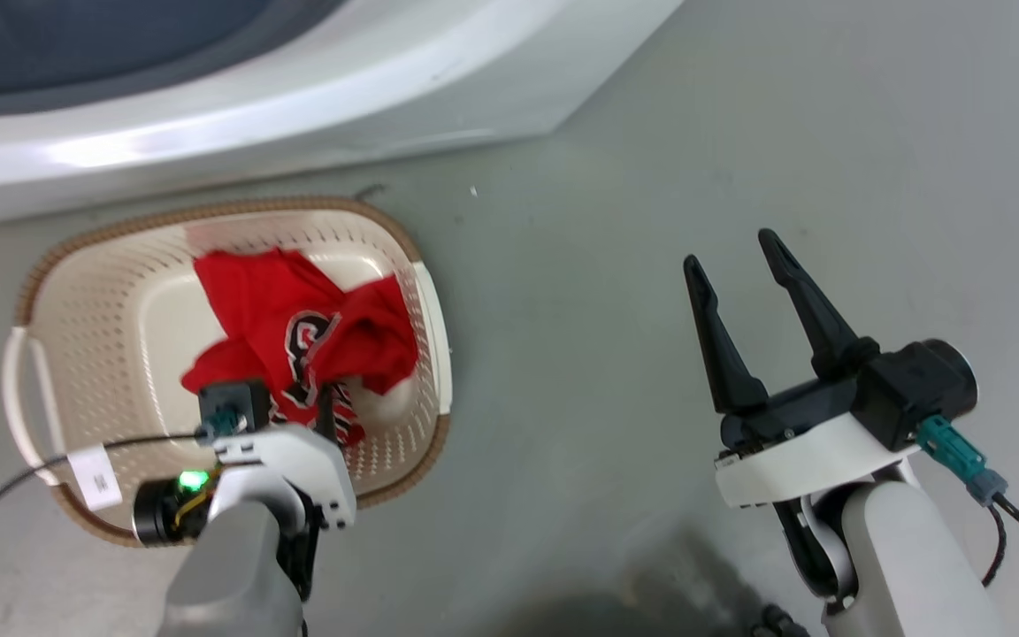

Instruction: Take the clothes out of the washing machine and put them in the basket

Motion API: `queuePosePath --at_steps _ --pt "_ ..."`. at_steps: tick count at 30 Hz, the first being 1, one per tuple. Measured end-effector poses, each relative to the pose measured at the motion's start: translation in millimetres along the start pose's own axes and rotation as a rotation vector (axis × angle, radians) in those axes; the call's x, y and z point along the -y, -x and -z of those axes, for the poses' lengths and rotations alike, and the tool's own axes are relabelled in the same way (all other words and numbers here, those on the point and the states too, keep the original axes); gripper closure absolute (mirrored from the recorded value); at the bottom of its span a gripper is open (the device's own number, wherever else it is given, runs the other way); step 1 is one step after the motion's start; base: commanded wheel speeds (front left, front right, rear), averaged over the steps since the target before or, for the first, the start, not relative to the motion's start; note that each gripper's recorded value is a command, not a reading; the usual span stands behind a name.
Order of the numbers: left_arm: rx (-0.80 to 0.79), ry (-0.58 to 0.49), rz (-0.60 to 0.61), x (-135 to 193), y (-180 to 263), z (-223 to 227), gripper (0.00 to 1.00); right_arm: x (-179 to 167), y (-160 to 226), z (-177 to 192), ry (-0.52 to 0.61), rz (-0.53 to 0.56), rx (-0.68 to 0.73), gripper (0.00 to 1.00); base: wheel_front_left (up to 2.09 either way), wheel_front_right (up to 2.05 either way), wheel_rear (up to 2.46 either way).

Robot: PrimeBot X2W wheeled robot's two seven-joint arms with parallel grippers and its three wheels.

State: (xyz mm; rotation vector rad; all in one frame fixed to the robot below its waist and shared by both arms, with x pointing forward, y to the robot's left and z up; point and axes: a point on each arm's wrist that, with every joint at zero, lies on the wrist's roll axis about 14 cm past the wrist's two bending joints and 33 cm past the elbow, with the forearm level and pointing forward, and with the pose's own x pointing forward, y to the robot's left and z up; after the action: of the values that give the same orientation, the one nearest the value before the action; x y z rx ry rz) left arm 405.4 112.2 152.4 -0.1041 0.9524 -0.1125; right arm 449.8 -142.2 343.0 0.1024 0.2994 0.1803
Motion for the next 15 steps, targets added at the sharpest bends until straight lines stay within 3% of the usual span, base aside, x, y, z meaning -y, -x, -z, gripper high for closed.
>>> queuePosePath --at_steps 15 --pt "0.214 0.081 -0.025 -12.9 111.9 -33.6 0.00 -27.5 53.3 -77.4 0.032 -0.030 0.155 0.00 0.00 0.00 0.00"
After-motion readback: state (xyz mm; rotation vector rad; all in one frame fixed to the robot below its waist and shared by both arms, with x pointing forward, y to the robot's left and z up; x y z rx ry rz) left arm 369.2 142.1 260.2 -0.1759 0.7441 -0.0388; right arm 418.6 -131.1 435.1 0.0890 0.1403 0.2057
